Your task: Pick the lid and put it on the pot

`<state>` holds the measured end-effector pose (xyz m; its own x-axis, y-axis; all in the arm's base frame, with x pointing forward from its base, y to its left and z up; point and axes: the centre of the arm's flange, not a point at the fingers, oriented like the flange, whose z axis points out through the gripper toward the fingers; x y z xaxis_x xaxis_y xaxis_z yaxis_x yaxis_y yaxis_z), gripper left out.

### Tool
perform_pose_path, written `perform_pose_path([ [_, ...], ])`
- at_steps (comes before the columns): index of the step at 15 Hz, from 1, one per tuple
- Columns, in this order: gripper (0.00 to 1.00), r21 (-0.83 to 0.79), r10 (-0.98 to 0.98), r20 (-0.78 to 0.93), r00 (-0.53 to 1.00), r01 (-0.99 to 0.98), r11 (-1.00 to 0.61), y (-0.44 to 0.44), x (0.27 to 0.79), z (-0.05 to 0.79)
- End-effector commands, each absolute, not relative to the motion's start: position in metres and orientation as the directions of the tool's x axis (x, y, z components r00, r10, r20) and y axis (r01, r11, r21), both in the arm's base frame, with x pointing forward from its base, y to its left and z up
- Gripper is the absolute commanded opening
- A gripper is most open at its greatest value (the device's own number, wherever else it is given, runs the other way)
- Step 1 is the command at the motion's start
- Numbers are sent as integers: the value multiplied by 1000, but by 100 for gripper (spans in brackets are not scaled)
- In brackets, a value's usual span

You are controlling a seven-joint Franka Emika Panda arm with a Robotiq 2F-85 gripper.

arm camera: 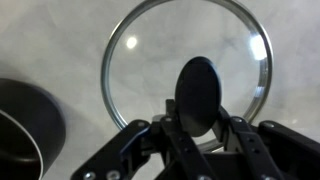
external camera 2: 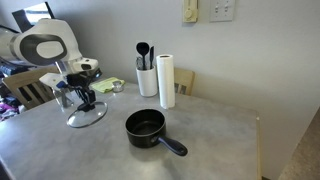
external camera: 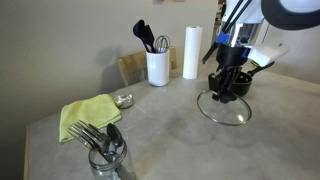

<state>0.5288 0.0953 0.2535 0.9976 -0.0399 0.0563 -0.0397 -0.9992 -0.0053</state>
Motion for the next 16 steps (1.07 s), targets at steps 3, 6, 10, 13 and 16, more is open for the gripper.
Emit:
perform_pose_path([
  [3, 12, -31, 266, 71, 961, 269, -963, 29, 553, 313],
  [6, 12, -39, 414, 78, 907, 418, -908, -11, 578, 326],
  [10, 12, -53, 588, 73, 806, 591, -805, -66, 615, 329],
  [13, 12, -80, 700, 55, 712, 702, -708, -113, 639, 321],
  [16, 12, -118, 780, 22, 626, 776, -619, -158, 654, 310],
])
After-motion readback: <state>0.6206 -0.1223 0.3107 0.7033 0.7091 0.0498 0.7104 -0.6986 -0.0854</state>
